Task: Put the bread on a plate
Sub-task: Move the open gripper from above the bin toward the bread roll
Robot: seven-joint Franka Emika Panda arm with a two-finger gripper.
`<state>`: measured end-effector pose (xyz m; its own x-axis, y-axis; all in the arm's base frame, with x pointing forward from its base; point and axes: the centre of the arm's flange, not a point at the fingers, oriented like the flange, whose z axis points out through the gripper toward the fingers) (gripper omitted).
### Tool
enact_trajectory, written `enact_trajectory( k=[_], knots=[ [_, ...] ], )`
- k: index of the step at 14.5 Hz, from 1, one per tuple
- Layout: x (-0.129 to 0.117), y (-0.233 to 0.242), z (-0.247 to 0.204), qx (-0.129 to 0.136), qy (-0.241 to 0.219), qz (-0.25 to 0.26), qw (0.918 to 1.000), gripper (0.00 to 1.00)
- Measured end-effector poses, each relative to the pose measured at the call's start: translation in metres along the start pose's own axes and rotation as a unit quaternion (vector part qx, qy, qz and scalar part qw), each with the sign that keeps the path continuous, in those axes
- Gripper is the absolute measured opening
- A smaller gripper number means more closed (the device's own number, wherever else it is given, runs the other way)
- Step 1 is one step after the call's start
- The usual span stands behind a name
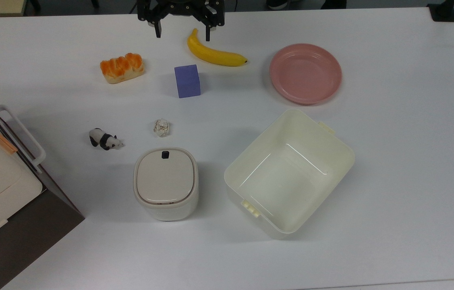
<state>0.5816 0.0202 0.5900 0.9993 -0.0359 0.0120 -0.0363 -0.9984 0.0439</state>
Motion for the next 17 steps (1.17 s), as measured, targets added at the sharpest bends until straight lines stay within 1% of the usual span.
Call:
enact_trajectory(
  k=[6, 9, 14, 17],
  knots=[
    [0.0, 0.007, 0.0, 0.0, 0.0, 0.006, 1.0, 1.0],
    [0.001, 0.021, 0.001, -0.001, -0.001, 0.019, 0.9998, 1.0],
    [-0.003, 0.084, -0.004, -0.001, 0.003, 0.072, 0.9974, 1.0],
    [-0.019, 0.122, -0.011, -0.001, 0.006, 0.106, 0.9943, 1.0]
  ],
)
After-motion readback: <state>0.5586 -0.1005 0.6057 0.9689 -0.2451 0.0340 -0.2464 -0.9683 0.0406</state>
